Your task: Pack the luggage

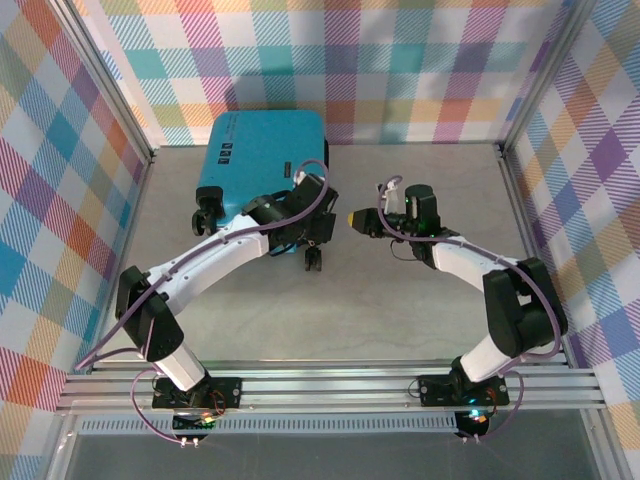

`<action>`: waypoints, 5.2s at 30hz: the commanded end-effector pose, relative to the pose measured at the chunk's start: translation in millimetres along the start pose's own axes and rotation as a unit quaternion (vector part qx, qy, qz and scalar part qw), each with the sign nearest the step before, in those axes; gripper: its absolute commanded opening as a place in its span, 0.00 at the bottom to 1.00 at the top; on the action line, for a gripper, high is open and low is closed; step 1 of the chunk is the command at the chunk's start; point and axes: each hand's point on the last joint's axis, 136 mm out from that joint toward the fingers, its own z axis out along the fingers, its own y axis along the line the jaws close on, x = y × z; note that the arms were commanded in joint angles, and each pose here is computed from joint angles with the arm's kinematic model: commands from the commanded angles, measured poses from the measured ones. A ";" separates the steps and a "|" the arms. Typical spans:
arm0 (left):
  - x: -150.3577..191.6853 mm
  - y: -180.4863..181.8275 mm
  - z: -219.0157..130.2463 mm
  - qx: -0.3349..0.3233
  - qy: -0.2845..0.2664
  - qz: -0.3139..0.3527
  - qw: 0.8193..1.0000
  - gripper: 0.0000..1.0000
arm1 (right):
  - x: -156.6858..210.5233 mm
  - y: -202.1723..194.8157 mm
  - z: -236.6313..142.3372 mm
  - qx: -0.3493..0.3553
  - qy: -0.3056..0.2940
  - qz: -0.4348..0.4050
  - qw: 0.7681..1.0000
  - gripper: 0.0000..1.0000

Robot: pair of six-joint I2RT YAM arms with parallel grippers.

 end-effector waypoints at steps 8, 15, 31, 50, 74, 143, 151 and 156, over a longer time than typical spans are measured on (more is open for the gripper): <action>11.7 -8.5 28.6 -0.039 0.017 -0.017 0.999 0.76 | 25.2 -11.0 -9.6 0.019 -0.019 -0.019 0.999 0.32; 5.2 -7.0 35.8 -0.063 0.014 -0.014 0.998 0.51 | 54.2 5.4 2.9 0.036 -0.042 -0.122 0.991 0.32; -14.0 -13.0 21.7 -0.043 -0.009 -0.021 0.999 0.28 | 54.2 43.5 42.7 -0.077 -0.099 -0.068 0.990 0.44; -22.2 -16.6 12.9 -0.023 -0.025 -0.026 0.999 0.26 | 63.0 55.3 77.7 -0.145 -0.061 -0.005 0.987 0.46; -14.9 -6.6 11.5 -0.032 -0.029 -0.031 0.999 0.21 | 61.8 59.6 77.3 -0.138 -0.055 0.017 0.989 0.00; 18.9 -10.0 -6.3 0.006 -0.010 0.012 1.000 0.08 | 69.8 27.5 77.0 -0.203 -0.010 -0.045 0.978 0.60; 18.5 -8.2 -8.6 0.005 -0.012 0.012 1.000 0.08 | 55.7 35.9 83.0 -0.229 -0.019 -0.037 0.973 0.62; 18.9 -6.5 -9.8 0.003 -0.014 0.012 1.000 0.08 | 48.1 43.2 80.7 -0.236 -0.024 -0.041 0.971 0.59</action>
